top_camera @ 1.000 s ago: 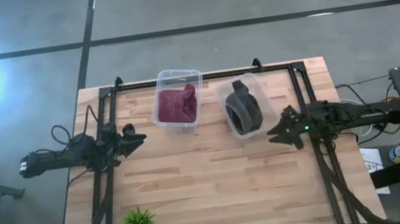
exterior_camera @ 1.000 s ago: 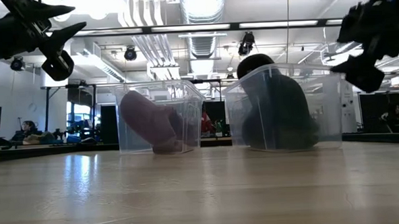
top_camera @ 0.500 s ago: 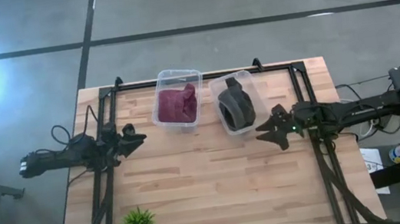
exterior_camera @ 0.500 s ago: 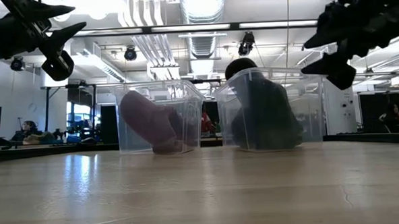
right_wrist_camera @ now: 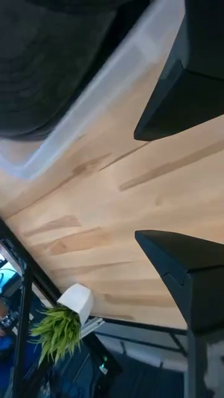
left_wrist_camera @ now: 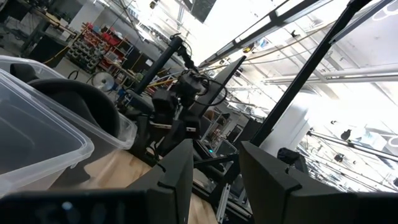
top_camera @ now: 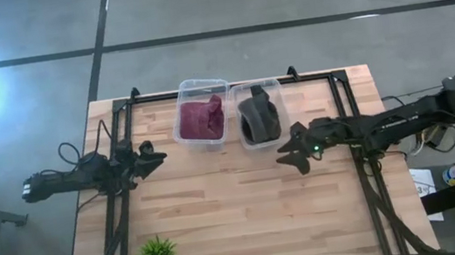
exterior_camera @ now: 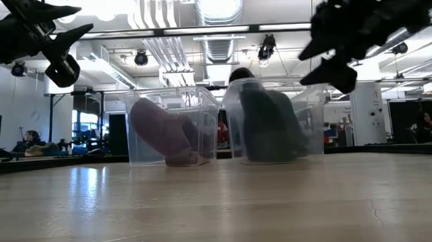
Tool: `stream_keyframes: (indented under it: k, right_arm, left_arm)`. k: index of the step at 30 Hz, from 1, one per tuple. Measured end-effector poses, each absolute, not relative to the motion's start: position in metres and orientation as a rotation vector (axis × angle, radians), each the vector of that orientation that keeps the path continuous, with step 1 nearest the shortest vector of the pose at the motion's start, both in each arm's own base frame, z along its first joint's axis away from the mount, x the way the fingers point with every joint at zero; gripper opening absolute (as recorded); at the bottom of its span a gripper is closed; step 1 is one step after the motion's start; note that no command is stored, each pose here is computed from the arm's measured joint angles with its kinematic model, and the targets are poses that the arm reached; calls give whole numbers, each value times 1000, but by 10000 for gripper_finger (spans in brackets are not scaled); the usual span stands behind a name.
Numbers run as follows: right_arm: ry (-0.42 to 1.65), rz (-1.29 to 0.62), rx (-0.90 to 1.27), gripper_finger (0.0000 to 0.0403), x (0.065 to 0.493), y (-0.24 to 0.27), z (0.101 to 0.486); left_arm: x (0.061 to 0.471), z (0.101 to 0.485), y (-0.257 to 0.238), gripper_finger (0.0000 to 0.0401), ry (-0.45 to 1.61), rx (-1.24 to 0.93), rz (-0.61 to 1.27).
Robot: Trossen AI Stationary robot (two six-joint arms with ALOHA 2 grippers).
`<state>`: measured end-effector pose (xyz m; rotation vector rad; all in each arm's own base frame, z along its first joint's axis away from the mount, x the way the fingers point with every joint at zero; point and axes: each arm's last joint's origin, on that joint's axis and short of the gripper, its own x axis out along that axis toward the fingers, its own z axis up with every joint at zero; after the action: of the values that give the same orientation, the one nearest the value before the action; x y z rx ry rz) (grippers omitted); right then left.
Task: Pick & Place hat
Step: Adjust the right transparent bin
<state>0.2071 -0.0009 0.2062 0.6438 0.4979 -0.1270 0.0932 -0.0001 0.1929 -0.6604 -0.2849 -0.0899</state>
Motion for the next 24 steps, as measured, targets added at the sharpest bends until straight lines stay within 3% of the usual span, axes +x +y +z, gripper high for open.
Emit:
stream_keyframes:
  k: [11, 24]
  right_arm:
    - [610, -254, 515, 247, 258, -5, 218]
    - [571, -306, 465, 247, 265, -8, 222]
  left_arm:
    - [93, 193, 0, 124, -285, -660, -90]
    - [93, 193, 0, 124, -285, -660, -90]
